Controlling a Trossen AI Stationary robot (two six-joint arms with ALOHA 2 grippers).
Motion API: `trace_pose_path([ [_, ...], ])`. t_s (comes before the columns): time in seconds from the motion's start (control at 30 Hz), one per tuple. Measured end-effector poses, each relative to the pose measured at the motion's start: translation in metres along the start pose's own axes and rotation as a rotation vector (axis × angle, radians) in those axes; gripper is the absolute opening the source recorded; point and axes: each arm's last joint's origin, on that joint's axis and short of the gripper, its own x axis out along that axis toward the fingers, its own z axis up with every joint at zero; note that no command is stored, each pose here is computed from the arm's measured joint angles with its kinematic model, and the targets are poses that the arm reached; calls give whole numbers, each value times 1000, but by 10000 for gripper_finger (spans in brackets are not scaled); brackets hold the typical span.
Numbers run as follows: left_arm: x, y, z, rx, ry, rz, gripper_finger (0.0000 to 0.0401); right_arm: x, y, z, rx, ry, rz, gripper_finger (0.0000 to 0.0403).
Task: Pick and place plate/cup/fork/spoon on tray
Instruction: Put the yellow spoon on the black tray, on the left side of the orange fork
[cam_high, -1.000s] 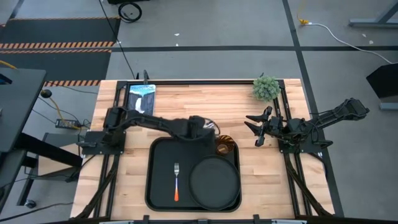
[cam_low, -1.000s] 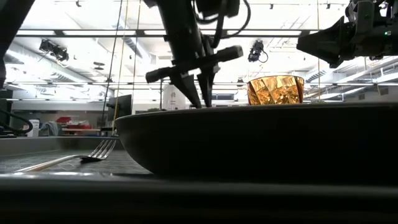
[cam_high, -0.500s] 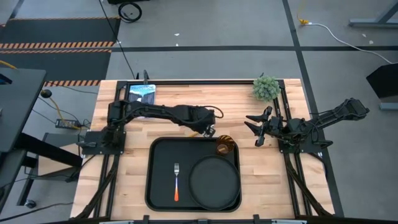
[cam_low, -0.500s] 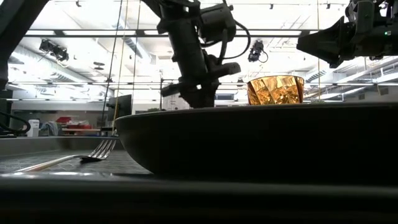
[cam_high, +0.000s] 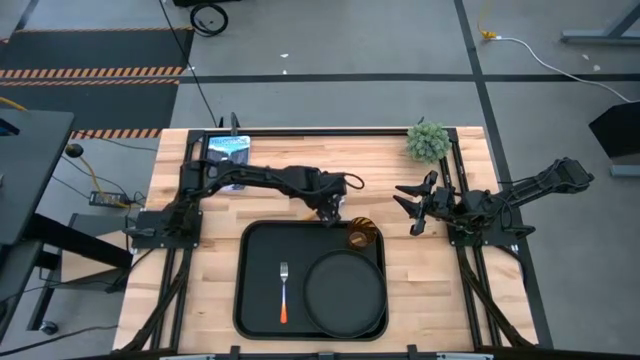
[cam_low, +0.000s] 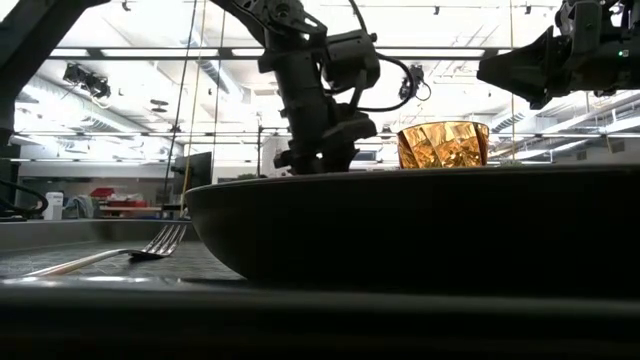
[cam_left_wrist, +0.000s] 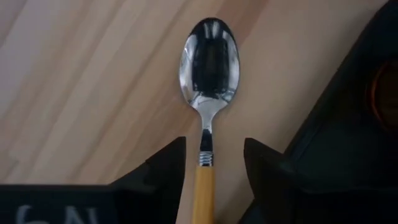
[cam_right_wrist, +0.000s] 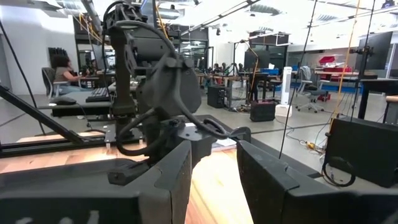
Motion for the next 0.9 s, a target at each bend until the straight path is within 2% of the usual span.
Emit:
trace_pose_path([
  [0.2,0,2,1,22,2,-9,160,0,0,0,0,0,0,137],
  [0.5,28,-2,-6,34,56,9,152,0,0,0,1,-1,0,137],
  [0.7,29,1,-7,31,68,16,154,0,0,0,0,0,0,137],
  [0.9,29,4,-6,24,72,16,129,0,0,0,0,-1,0,137],
])
